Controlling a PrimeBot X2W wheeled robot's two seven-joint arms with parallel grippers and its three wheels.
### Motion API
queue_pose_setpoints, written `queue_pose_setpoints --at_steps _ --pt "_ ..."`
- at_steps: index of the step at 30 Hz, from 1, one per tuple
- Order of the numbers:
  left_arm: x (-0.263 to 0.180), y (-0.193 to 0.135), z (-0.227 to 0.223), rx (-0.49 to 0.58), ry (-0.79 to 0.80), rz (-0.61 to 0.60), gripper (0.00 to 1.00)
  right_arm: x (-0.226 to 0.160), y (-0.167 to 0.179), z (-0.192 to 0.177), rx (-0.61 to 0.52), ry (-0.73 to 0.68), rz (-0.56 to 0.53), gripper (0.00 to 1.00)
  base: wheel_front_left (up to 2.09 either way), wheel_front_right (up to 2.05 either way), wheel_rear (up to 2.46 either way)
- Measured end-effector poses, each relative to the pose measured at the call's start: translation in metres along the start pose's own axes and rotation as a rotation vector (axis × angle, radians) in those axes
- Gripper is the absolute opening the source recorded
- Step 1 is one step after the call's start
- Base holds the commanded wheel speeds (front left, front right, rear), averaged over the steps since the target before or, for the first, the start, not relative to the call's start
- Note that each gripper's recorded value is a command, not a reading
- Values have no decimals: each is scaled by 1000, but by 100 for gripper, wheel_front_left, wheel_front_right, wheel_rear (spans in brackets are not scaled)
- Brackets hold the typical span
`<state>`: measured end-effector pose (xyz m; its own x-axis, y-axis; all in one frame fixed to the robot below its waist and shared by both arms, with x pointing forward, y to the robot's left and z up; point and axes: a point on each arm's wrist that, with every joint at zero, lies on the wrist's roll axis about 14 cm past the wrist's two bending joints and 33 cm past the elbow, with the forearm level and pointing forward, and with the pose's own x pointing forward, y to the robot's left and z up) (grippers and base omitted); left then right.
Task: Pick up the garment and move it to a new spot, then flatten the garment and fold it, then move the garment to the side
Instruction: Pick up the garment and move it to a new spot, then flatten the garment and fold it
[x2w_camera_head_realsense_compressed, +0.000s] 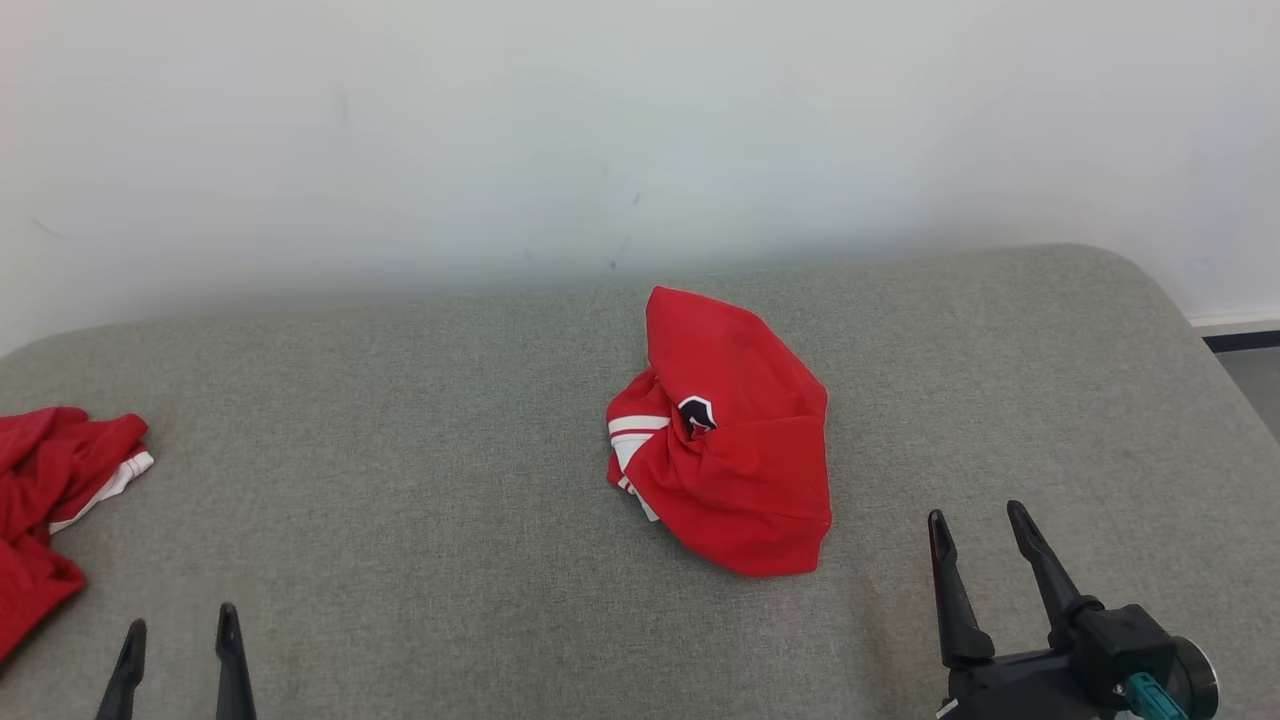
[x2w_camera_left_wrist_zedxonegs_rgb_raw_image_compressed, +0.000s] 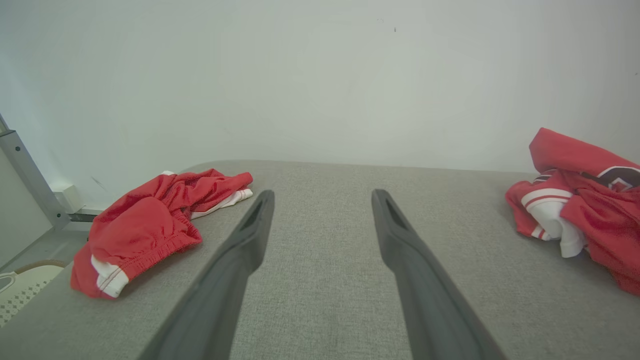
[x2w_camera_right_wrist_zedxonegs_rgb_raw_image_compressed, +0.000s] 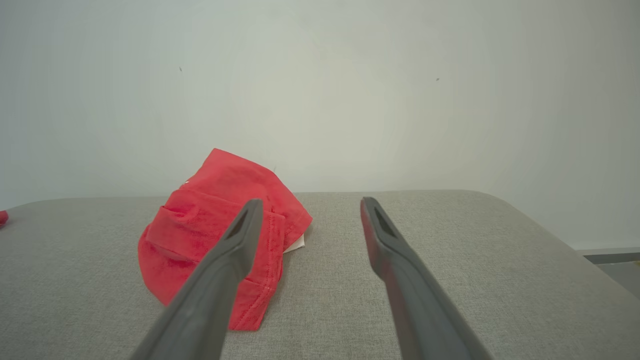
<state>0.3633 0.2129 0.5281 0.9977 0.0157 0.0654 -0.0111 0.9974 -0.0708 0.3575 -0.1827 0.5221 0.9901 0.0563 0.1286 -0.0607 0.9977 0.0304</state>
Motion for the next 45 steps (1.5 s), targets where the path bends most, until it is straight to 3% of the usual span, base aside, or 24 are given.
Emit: queue_pose_setpoints --at_steps 39,45 --pt "-15 11 -8 35 -15 20 100 -7 -3 -12 27 37 -16 100 0 0 0" --pt "-8 1 -10 33 -11 -17 100 -9 -4 -13 31 40 -21 100 0 0 0"
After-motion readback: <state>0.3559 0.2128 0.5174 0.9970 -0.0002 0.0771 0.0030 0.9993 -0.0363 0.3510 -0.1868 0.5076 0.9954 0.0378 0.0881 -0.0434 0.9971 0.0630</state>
